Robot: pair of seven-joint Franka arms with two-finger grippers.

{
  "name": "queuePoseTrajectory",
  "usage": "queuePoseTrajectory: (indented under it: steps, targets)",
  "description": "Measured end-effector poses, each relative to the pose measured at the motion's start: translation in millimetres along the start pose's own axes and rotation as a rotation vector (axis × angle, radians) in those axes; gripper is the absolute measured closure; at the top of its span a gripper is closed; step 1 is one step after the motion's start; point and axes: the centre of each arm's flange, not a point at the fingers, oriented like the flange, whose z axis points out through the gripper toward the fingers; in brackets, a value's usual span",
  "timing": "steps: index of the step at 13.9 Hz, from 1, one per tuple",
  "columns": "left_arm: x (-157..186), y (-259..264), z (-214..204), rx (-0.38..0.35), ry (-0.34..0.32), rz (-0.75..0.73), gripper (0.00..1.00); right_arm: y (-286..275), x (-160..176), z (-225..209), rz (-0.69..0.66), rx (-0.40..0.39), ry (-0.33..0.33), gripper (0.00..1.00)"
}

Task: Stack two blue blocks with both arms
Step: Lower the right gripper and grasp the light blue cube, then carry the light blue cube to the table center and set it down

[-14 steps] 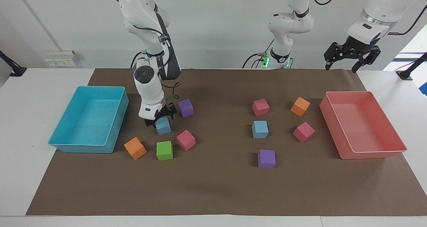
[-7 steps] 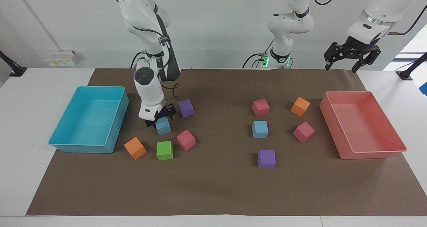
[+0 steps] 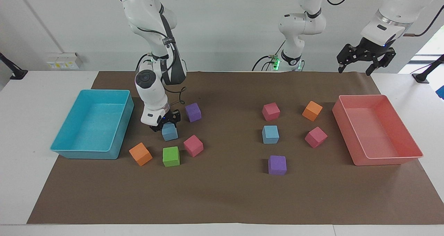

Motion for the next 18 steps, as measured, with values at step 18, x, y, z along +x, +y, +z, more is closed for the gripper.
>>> queuePoseTrajectory:
  steps: [18]
  targets:
    - [0.0, 0.0, 0.0, 0.000, 0.000, 0.000, 0.00, -90.2, 23.5, -121.6, 0.234, 0.023, -0.083, 0.45]
